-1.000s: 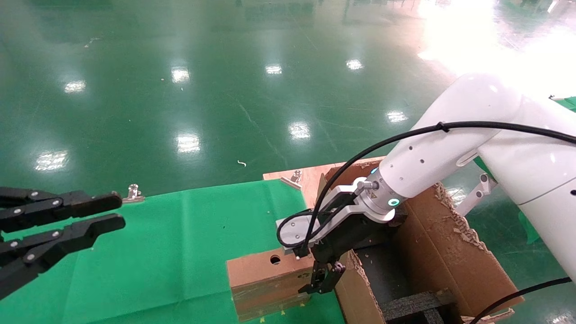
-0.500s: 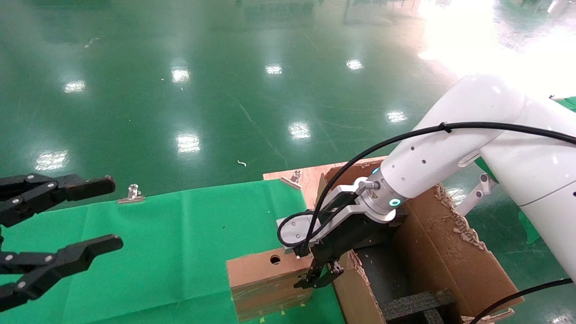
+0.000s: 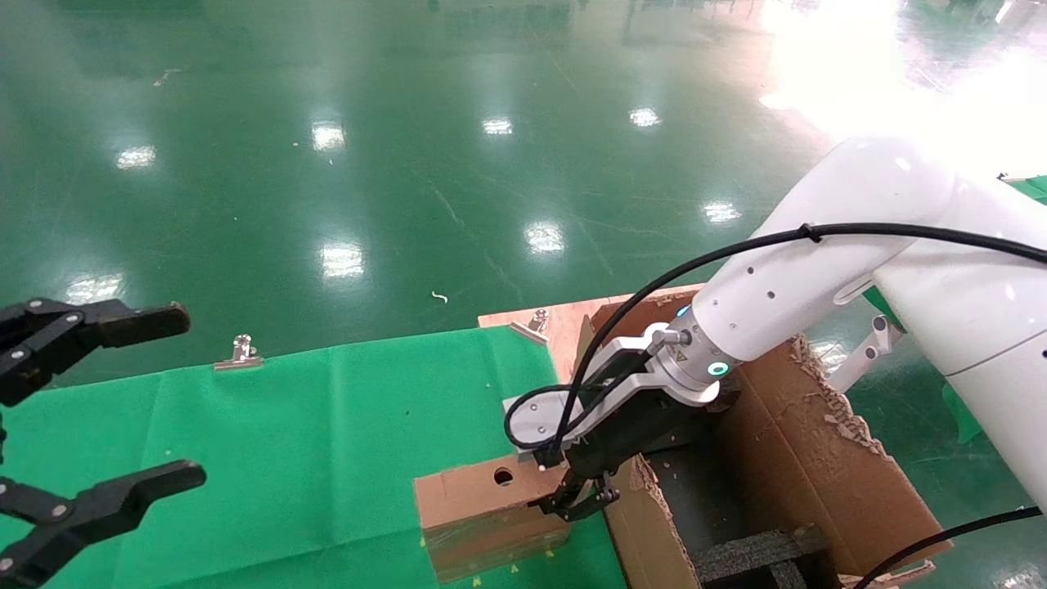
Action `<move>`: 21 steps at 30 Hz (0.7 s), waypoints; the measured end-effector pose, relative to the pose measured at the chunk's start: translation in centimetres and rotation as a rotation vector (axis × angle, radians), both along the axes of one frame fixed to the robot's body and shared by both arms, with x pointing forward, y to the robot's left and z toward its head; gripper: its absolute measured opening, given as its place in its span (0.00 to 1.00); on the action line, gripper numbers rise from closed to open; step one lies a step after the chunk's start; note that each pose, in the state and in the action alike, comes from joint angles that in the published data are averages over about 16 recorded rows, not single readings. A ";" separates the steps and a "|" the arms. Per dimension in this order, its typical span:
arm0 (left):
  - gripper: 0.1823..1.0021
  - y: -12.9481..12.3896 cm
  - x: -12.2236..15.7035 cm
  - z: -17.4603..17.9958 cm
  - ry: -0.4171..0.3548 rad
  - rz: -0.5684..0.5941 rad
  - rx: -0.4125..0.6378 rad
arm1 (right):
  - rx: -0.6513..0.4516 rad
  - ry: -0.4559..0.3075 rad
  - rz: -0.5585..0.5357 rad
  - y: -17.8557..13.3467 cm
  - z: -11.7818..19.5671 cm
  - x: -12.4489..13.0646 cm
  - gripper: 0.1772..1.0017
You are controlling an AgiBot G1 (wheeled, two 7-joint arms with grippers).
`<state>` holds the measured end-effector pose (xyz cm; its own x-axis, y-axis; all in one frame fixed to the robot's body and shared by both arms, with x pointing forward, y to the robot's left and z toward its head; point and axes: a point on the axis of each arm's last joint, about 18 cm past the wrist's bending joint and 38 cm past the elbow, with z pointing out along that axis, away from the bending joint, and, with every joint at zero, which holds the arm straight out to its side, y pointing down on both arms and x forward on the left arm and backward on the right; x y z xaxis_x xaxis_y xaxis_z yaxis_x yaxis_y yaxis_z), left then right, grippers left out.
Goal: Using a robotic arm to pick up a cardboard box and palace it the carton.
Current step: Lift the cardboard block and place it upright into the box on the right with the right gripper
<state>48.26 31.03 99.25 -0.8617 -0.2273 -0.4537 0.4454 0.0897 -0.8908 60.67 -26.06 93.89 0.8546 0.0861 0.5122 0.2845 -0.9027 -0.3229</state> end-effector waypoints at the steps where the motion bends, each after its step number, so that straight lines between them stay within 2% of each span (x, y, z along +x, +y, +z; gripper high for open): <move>1: 0.84 0.0 0.0 0.0 0.000 0.000 0.000 | 0.006 -0.004 -0.004 -0.1 0.2 0.0 0.36; 8: 0.94 0.0 0.0 0.0 0.000 0.000 0.000 | 0.092 -0.054 -0.063 -1.3 4.1 0.1 0.29; 16: 0.99 0.0 0.0 0.0 0.000 0.000 0.000 | 0.223 -0.172 -0.139 -3.8 12.2 -0.8 0.28; 21: 1.00 0.0 0.0 0.0 0.000 0.000 0.000 | 0.268 -0.243 -0.181 -5.6 16.4 -2.0 0.27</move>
<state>48.26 31.03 99.25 -0.8617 -0.2274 -0.4537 0.4454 0.0896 -0.8908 58.68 -31.70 110.32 0.6951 -0.2188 0.6849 0.2258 -0.8380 -0.4968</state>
